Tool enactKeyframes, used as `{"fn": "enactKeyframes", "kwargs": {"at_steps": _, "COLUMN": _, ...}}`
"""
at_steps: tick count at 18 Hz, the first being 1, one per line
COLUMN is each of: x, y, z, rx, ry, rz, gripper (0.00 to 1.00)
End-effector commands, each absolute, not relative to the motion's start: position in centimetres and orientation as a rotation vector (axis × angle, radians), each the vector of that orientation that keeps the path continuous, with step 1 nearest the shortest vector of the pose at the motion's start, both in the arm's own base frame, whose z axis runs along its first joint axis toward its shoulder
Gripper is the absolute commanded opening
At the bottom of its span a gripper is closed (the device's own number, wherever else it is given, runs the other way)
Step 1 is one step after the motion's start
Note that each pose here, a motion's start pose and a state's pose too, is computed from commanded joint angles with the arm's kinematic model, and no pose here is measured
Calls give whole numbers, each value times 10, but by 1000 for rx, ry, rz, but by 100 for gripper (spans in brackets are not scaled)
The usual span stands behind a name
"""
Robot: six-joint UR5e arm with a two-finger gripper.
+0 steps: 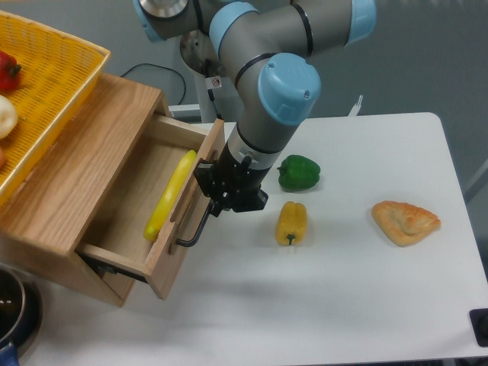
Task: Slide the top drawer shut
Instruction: 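Lower the gripper against the drawer front beside the black handle, then push the drawer front with the gripper into the wooden cabinet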
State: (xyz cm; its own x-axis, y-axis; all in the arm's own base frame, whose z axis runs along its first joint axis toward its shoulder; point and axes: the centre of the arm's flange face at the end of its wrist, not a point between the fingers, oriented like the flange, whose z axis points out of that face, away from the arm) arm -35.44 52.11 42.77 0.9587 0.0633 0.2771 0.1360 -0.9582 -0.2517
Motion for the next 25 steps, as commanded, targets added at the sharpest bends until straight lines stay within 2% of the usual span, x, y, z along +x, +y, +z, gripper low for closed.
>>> {"fn": "enactKeyframes", "kwargs": {"at_steps": 5, "x": -346, "y": 517, "z": 440, "rx": -2831, "ry": -141, "rz": -367, "gripper": 13}}
{"fn": "enactKeyframes", "kwargs": {"at_steps": 25, "x": -317, "y": 527, "z": 436, "rx": -2838, "ry": -129, "rz": -375, "gripper": 16}}
